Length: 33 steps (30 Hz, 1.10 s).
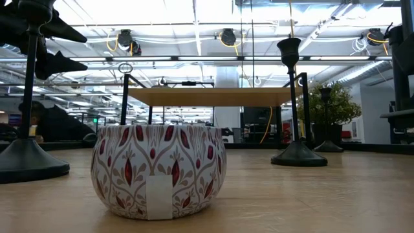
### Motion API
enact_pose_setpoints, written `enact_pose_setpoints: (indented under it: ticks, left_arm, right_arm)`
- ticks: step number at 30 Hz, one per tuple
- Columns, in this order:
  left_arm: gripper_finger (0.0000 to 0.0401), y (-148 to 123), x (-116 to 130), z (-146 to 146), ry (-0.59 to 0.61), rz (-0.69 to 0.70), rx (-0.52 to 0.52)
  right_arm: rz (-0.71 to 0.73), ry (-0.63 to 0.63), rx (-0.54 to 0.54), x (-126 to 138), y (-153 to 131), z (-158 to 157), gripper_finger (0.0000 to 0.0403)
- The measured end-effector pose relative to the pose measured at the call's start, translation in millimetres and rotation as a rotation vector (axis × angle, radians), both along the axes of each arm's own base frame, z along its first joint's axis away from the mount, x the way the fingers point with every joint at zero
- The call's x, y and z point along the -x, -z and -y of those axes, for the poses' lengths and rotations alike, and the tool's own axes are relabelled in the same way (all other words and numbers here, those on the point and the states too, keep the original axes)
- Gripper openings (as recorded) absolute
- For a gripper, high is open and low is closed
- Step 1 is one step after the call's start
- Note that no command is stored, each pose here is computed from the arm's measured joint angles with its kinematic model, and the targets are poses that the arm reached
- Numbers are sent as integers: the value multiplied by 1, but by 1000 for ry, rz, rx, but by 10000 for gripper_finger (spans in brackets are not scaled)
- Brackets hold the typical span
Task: Pick & Place candle stick holders
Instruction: Put the pink scented candle on the shelf
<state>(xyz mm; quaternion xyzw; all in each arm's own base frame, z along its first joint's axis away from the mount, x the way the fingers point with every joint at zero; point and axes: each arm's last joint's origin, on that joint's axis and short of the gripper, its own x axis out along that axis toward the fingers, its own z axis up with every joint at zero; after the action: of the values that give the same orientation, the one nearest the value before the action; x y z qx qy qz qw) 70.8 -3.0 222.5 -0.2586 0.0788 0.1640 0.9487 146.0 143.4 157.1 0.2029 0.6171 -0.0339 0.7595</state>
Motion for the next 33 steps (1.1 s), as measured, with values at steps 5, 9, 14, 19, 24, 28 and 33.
enact_pose_setpoints:
  ticks: [5, 9, 14, 19, 24, 28, 33]
  left_arm:
    - [363, 0, 0, 0, 0, 0, 0]
    - [363, 0, 0, 0, 0, 1, 0]
    - [363, 0, 0, 0, 0, 0, 0]
    - [363, 0, 0, 0, 0, 0, 0]
    - [363, 0, 0, 0, 0, 0, 0]
    - [363, 0, 0, 0, 0, 0, 0]
    - [363, 0, 0, 0, 0, 0, 0]
  right_arm:
    - [8, -2, -8, -1, 0, -1, 60]
    - [13, -2, -12, 0, -2, 0, 45]
    - [23, 2, -23, 1, -5, 2, 26]
    - [27, 10, -26, -1, -5, 3, 4]
    - [22, 11, -20, 0, -5, 4, 3]
    - [21, 13, -18, 0, -5, 4, 2]
    - [6, 34, -15, 1, -5, 5, 1]
